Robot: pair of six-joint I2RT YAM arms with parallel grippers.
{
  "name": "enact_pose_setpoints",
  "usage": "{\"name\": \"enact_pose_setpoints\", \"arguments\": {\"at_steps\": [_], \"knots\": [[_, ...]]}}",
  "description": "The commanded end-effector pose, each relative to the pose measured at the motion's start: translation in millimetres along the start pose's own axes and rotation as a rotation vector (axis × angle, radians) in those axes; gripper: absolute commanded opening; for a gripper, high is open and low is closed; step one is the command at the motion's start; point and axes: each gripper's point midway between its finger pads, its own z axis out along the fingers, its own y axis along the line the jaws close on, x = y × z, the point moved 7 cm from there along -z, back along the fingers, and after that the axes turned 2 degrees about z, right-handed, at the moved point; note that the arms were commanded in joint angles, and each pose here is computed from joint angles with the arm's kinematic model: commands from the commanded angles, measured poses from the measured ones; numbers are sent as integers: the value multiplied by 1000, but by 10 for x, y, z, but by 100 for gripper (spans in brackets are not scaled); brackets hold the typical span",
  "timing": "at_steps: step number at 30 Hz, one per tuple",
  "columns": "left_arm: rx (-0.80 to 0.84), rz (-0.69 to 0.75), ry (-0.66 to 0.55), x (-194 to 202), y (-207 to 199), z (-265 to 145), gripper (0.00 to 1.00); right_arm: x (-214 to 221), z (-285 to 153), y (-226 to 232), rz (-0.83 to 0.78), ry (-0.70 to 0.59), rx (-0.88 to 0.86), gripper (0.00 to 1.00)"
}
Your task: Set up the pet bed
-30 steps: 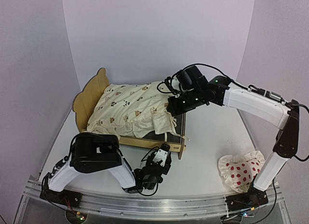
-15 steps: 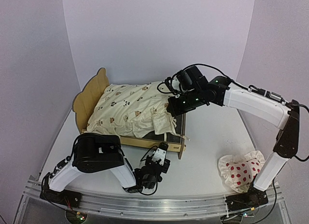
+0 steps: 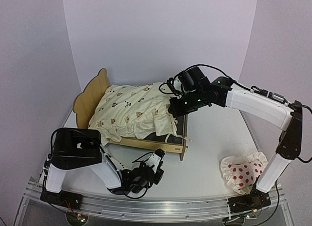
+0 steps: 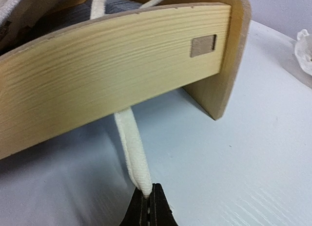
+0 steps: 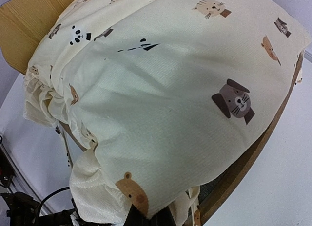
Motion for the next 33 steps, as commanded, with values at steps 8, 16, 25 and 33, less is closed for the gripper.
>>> {"name": "enact_pose_setpoints", "arguments": {"at_steps": [8, 16, 25, 33], "knots": [[101, -77, 170, -93, -65, -230, 0, 184, -81, 25, 31, 37, -68, 23], [101, -118, 182, -129, -46, -274, 0, 439, -309, -154, -18, 133, 24, 76], [105, -131, 182, -167, -7, -336, 0, 773, -373, -711, 181, 235, 84, 67], [112, -131, 187, -174, -2, -352, 0, 908, -128, -731, 242, 324, 34, 63]]}}
